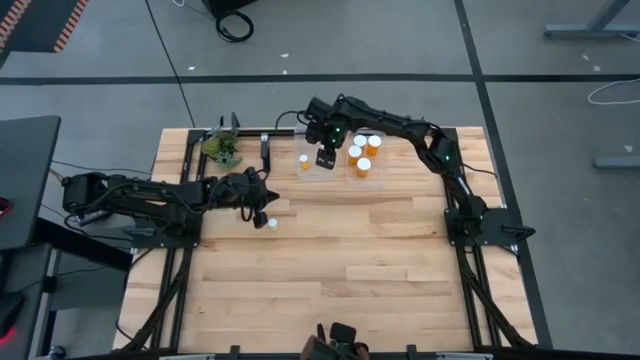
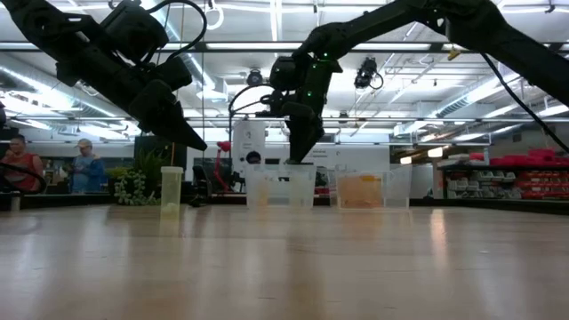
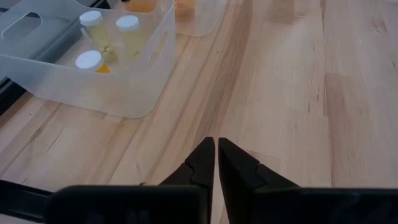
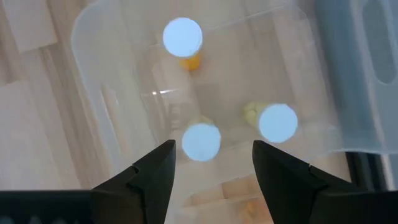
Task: Pick and place medicine bottles into bin by pill shape (circle, oval)
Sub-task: Put the small yellow pill into the left transparent bin
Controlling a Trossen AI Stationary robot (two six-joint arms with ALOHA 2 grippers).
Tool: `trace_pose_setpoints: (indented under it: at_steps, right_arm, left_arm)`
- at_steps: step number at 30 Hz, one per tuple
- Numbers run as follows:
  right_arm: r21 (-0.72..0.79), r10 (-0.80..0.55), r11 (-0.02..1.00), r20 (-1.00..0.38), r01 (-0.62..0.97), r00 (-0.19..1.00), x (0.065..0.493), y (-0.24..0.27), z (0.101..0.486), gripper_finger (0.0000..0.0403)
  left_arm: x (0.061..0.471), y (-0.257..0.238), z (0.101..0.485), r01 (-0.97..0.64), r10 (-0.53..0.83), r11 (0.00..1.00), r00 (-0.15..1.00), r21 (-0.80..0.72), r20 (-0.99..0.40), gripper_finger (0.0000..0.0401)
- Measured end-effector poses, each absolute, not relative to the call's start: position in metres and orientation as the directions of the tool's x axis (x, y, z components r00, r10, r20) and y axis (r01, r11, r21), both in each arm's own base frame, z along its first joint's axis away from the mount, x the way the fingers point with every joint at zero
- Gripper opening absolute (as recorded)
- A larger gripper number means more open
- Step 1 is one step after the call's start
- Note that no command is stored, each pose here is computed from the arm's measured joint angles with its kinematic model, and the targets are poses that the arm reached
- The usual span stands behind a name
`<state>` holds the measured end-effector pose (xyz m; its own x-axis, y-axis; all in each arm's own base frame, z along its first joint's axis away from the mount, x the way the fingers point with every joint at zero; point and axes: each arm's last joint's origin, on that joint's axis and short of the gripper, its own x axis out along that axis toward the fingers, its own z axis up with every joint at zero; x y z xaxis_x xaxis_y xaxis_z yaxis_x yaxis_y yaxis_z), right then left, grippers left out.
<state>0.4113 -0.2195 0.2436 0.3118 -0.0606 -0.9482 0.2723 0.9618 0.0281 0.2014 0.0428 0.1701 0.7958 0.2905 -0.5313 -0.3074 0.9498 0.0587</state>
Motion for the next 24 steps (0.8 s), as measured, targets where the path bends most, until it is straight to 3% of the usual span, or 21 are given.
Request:
trace_pose_setpoints:
  at_steps: [24]
  right_arm:
    - [0.009,-0.089,0.959,-0.939,0.283,0.333,0.407,-0.217,0.258,0.0220]
  left_arm:
    - [0.201,0.043,0.170,-0.309,0.290,0.949,0.795,0.056,-0.533,0.0031]
